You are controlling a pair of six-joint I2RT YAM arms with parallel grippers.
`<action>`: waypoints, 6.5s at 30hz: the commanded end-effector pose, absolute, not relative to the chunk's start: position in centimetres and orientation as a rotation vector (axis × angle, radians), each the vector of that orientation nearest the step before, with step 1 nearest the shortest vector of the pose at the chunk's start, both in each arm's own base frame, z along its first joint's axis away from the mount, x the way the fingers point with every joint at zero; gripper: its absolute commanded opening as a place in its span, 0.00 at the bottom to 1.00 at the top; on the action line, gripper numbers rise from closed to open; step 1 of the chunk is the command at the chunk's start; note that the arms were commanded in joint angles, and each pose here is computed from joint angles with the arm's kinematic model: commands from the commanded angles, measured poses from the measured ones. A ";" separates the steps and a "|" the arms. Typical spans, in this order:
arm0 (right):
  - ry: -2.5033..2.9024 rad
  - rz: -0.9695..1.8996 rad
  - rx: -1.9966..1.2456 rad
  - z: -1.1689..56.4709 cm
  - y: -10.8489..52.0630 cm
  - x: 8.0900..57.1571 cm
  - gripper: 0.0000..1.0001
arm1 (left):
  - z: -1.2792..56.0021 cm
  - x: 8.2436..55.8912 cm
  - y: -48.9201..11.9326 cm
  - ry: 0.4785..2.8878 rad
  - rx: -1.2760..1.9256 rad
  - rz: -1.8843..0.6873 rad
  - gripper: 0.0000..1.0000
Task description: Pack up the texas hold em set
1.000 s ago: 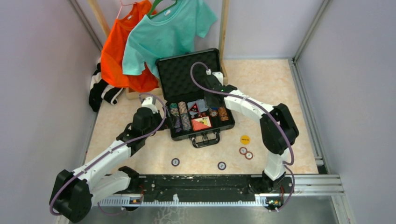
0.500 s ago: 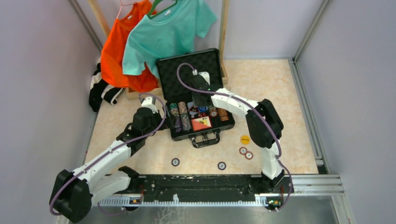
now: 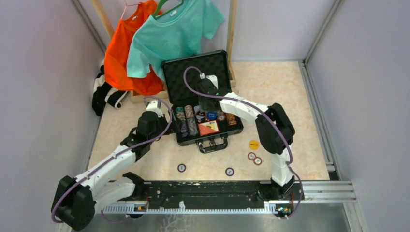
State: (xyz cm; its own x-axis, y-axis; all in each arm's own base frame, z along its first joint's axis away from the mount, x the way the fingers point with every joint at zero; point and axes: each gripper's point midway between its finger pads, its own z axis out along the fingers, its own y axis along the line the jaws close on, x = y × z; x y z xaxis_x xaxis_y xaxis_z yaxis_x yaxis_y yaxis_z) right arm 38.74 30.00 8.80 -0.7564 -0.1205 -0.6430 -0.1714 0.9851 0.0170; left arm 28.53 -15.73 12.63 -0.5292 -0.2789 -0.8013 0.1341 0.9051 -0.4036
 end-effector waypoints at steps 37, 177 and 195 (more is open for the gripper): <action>2.481 0.041 0.270 4.4 9.7 23.5 0.77 | 12.7 29.0 -18.2 2.081 -0.038 -0.635 0.98; 2.390 0.222 -0.330 9.8 35.5 36.7 0.49 | 11.6 28.3 -17.5 2.093 -0.038 -0.611 0.99; 2.324 0.147 -0.291 12.6 33.4 35.8 0.77 | 11.5 28.3 -17.4 2.097 -0.041 -0.606 0.99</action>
State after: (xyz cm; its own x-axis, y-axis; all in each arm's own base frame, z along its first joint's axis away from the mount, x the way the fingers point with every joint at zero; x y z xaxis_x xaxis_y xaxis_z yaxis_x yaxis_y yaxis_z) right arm 35.34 34.47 8.26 -0.7403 -0.2183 -0.6359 -0.3005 0.9535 0.0225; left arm 28.11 -17.71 11.07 -0.5938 -0.2513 -0.7644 0.1975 0.8754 -0.4412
